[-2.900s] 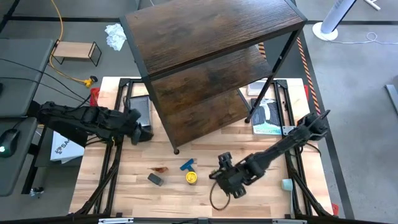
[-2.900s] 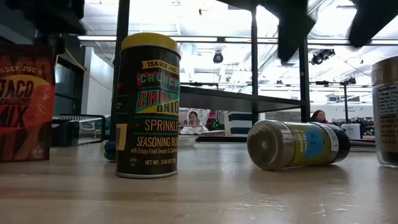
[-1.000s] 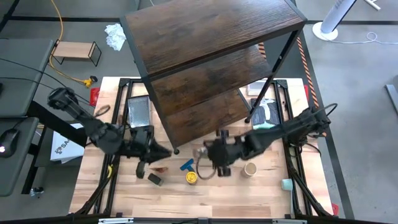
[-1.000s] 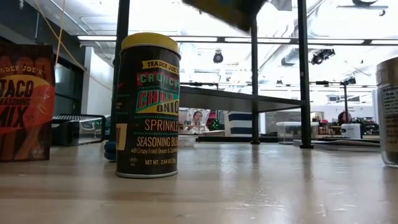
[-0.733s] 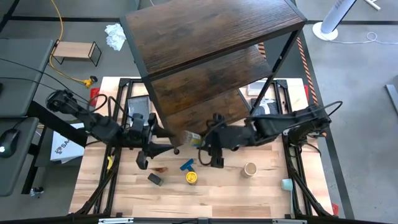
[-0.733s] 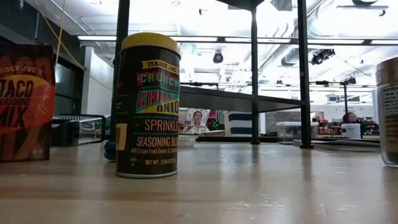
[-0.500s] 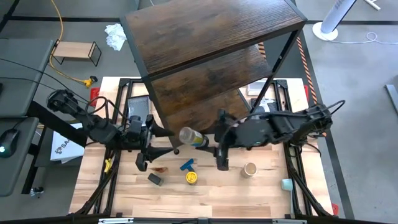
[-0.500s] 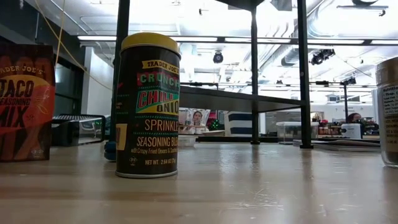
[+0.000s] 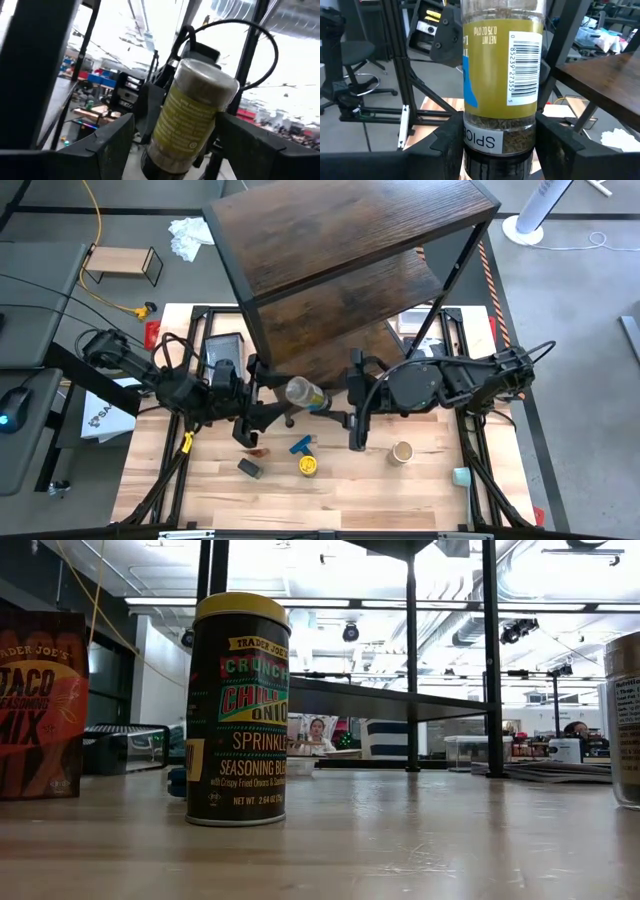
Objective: Shelf spices
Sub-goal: Move the black seasoning bottle to the bottom side of the table
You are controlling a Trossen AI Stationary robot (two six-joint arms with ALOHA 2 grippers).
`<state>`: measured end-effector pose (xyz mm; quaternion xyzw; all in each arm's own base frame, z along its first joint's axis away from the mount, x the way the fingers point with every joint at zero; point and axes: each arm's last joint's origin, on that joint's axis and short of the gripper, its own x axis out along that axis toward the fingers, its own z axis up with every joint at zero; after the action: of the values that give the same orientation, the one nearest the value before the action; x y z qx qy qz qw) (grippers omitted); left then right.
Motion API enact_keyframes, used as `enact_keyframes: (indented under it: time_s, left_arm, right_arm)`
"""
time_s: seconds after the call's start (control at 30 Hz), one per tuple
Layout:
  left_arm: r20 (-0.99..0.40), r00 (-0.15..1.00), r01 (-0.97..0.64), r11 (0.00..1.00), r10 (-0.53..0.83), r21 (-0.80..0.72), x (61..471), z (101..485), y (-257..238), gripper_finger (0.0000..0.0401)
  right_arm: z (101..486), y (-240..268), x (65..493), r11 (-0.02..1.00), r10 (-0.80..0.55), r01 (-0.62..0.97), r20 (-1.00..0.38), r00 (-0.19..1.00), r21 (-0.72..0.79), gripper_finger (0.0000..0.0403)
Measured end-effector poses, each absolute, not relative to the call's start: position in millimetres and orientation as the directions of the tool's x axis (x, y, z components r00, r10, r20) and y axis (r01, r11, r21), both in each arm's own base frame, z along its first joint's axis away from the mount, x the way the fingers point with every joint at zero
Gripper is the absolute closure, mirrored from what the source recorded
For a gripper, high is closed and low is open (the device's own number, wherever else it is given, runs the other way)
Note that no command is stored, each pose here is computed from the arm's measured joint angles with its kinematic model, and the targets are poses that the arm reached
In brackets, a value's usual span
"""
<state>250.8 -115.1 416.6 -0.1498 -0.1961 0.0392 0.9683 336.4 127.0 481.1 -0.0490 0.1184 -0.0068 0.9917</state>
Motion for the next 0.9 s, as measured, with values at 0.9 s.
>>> enact_keyframes:
  time_s: [0.9]
  left_arm:
    - [0.329,0.944,0.065,0.981,-0.001,-0.185,252,411,-122,0.0123]
  right_arm:
    - [454,129,371,0.998,0.010,-0.026,-0.281,0.960,-0.055,0.0218]
